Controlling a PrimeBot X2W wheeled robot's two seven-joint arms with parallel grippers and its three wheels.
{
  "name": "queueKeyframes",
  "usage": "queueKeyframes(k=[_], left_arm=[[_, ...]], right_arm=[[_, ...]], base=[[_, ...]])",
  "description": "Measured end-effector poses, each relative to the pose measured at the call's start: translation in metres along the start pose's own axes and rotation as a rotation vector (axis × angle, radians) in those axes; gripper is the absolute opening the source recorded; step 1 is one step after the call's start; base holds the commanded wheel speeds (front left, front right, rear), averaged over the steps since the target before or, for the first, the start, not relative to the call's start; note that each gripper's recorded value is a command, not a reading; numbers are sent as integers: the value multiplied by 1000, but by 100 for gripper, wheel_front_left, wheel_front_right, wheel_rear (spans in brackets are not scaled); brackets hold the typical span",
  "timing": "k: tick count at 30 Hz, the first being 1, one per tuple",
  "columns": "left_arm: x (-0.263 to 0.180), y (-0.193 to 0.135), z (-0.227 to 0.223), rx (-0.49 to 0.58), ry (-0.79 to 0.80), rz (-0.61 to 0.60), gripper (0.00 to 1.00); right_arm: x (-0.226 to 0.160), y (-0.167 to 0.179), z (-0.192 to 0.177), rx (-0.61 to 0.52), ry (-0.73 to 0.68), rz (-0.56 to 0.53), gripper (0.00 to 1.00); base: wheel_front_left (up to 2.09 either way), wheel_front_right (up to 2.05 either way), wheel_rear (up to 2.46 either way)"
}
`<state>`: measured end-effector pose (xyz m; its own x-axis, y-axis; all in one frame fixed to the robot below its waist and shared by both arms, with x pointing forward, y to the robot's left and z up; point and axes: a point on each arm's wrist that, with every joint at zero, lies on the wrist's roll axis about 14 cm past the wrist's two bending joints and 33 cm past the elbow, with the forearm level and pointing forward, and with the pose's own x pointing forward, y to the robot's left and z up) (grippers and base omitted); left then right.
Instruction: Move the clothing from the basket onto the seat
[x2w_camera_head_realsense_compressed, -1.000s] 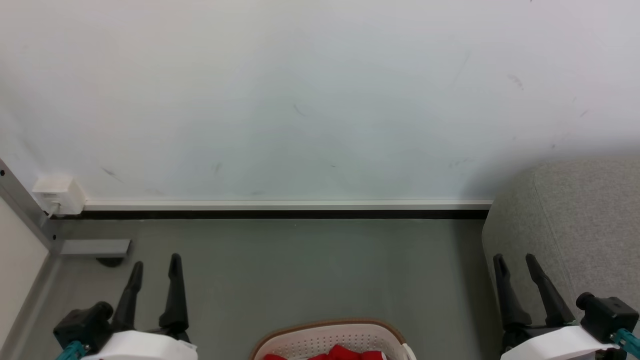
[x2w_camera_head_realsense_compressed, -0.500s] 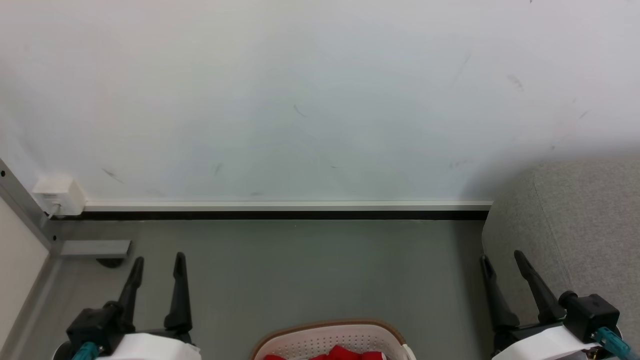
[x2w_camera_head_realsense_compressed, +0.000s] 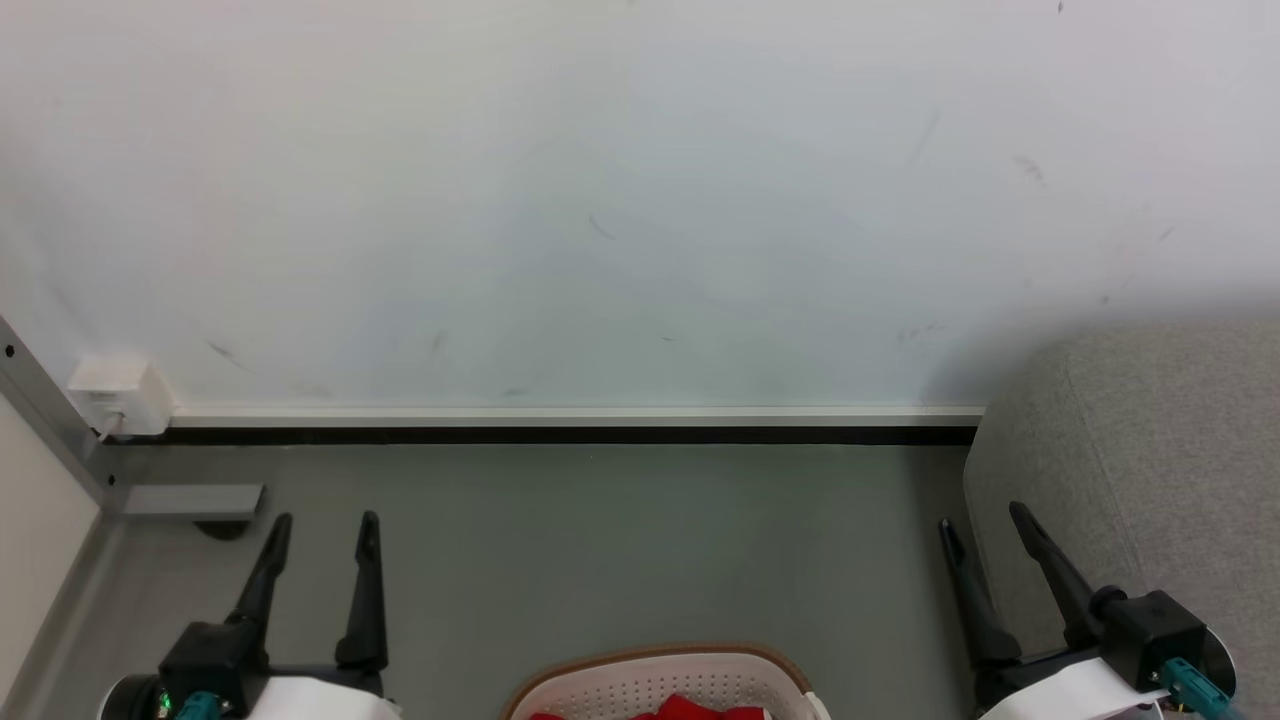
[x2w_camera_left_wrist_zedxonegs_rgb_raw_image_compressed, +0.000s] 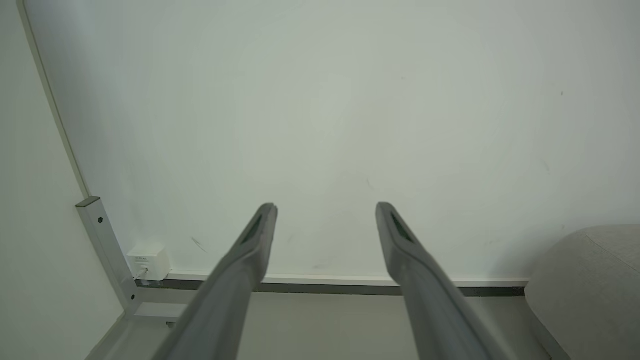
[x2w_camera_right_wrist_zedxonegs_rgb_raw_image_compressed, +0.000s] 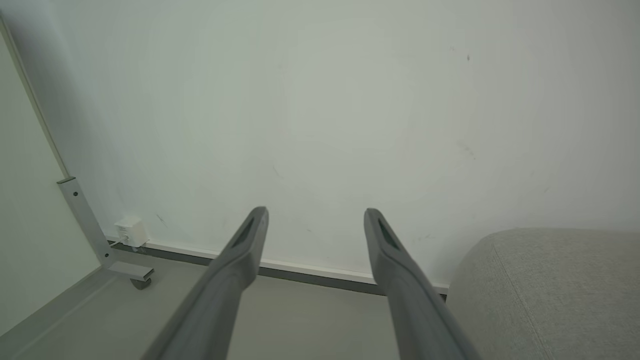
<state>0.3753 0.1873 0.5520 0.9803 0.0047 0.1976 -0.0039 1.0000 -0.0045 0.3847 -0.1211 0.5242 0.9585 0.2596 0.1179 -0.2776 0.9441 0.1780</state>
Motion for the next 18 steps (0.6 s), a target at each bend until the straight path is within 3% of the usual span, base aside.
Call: queueKeyframes(k=[18], left_arm=[[0,-7,6,101,-38,-32,100]], right_arm=[[2,7,4,-78,-11,24,100]], base=[[0,0,0]])
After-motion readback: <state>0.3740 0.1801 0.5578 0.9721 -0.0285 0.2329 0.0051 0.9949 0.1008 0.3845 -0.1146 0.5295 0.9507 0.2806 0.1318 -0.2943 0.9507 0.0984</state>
